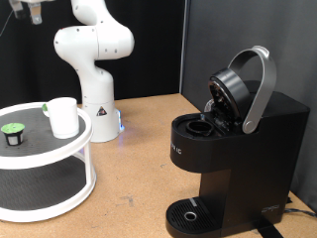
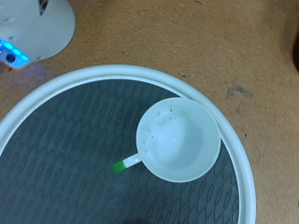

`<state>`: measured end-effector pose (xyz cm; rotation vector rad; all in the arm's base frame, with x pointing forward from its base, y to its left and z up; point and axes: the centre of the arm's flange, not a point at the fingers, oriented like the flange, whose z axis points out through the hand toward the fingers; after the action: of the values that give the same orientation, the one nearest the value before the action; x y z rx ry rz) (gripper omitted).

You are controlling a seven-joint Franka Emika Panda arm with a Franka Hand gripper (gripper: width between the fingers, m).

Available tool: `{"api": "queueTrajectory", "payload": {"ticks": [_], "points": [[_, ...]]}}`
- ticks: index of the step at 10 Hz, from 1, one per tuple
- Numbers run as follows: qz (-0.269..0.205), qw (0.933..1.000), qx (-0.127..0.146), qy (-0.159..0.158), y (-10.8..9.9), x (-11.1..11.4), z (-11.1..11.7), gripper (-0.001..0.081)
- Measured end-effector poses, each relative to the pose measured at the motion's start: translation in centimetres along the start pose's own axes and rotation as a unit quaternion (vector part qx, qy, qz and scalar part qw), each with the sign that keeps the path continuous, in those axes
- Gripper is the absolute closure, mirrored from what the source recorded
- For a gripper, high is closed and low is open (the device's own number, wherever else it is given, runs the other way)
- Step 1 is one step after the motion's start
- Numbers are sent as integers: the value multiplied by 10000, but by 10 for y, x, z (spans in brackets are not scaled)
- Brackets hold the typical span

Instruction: Make a cup of coffee with the keurig machine

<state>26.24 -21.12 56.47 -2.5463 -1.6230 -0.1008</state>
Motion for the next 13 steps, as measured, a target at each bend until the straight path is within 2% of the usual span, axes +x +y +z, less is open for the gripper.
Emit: {"api": "queueTrajectory", "payload": {"ticks": [1,3,4,5,6,7,8,9,11,13], "points": [[-237,9997,17,-3,5,-8,8,3],[-316,9992,76,-233,15,-15,26,3],[-310,9993,71,-210,15,-15,26,3],[-445,9990,-18,109,17,-12,25,3],[-750,9954,-198,571,21,-12,25,3],[-1108,9891,-346,904,24,-14,28,3],[-1335,9849,-433,1009,29,-16,33,3],[-1472,9835,-366,989,31,-17,42,3],[-1531,9860,-209,623,40,-18,60,3],[-1430,9889,-286,288,50,-18,76,3]]}}
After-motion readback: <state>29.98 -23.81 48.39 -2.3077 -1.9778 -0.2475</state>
